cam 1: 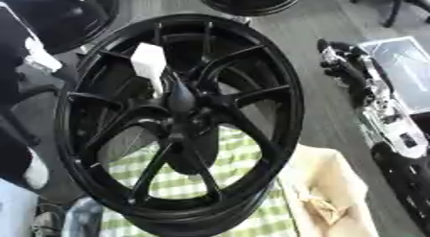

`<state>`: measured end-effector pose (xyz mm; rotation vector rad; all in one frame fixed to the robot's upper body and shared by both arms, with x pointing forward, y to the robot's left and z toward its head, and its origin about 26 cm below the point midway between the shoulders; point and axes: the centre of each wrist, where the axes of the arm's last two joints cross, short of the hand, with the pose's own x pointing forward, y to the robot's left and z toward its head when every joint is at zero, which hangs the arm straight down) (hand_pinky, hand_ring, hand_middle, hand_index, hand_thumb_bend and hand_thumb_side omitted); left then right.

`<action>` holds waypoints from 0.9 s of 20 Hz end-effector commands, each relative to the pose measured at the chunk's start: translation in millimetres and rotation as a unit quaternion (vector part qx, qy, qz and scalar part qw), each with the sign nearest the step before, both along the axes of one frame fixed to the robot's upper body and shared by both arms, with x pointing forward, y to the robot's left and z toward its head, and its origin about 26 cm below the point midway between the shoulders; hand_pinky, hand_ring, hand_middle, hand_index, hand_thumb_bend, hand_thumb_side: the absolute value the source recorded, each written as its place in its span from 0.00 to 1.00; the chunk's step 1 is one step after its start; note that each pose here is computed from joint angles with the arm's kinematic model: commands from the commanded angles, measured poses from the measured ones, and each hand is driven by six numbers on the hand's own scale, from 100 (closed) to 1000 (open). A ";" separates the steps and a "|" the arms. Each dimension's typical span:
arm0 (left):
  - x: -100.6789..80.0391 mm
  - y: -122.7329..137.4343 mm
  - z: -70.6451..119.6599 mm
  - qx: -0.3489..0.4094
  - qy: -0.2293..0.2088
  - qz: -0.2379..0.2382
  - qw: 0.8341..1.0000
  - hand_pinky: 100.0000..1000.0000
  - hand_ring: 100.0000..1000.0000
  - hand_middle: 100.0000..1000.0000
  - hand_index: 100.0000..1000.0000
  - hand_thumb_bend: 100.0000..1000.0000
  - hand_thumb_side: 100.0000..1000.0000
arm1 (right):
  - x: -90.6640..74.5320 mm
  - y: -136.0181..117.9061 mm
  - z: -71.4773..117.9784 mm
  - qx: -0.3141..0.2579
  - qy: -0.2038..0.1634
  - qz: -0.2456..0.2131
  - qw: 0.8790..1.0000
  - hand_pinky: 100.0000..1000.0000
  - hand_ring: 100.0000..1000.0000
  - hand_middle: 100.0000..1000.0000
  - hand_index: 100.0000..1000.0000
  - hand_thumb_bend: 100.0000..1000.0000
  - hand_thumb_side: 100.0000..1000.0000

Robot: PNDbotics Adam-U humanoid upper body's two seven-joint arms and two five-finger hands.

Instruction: Pull the pin out of the wheel hub.

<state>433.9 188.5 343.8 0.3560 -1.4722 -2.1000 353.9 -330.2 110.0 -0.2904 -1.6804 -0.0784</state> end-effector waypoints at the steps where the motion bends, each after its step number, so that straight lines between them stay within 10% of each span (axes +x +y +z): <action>1: -2.4 -6.0 15.6 -0.003 -0.017 -0.015 1.000 0.91 0.86 0.76 0.85 0.65 0.35 | 2.2 -1.1 8.3 -0.005 -0.011 0.003 1.000 0.74 0.67 0.60 0.76 0.30 0.41; 18: 2.2 -34.3 8.7 -0.008 0.003 -0.042 0.999 0.91 0.86 0.77 0.85 0.63 0.40 | 4.5 3.1 7.4 0.002 -0.011 0.006 1.000 0.74 0.67 0.60 0.76 0.29 0.41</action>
